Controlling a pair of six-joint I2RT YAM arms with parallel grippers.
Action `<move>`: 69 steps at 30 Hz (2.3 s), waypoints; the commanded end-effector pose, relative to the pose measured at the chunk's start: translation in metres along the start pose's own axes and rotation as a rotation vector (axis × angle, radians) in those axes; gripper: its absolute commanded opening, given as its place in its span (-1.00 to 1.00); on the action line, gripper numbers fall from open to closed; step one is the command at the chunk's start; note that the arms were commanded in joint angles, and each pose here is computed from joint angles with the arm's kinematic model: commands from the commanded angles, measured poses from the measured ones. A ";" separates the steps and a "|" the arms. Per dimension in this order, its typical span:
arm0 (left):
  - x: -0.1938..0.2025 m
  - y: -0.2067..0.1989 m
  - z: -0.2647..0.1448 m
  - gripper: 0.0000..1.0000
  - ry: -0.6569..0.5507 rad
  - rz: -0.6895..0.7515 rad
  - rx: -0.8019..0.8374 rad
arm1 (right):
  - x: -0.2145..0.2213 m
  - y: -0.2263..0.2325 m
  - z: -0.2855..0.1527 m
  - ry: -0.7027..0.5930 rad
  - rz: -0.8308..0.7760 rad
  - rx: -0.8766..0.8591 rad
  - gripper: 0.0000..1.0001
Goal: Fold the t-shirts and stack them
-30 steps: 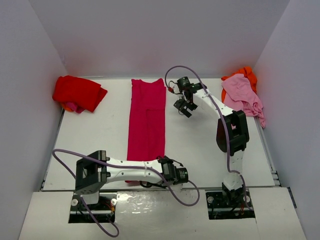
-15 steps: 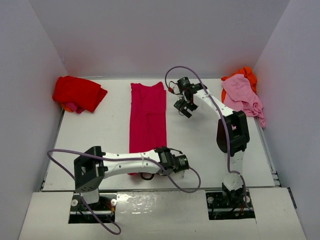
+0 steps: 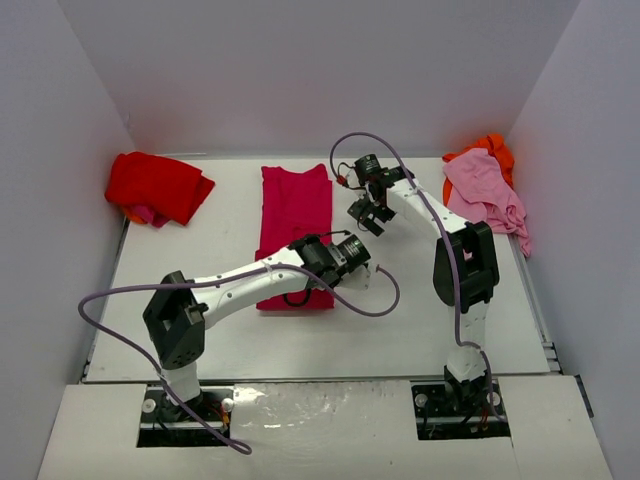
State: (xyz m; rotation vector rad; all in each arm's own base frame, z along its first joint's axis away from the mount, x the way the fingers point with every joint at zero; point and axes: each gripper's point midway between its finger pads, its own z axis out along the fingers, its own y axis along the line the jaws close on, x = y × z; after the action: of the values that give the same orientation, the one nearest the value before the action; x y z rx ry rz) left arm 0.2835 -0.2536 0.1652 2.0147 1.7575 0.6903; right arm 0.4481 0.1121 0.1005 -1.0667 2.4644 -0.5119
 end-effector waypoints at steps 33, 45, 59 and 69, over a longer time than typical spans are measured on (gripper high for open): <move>0.017 0.160 0.043 0.06 -0.138 -0.376 -0.334 | 0.006 -0.032 -0.012 -0.036 0.077 0.036 1.00; 0.020 -0.028 0.023 0.42 -0.078 -0.149 0.007 | 0.010 -0.057 -0.016 -0.030 0.112 0.097 1.00; 0.017 -0.101 0.072 0.41 -0.019 -0.160 0.163 | 0.026 -0.080 -0.030 -0.029 0.157 0.139 1.00; 0.004 -0.111 0.083 0.19 -0.026 -0.185 0.199 | 0.024 -0.075 -0.027 -0.044 0.163 0.108 1.00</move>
State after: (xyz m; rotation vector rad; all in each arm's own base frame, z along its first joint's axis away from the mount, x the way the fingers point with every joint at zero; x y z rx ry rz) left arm 0.2386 -0.2144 0.0331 1.9991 2.0308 0.4877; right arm 0.4605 0.0493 0.1153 -0.8792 2.5166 -0.5705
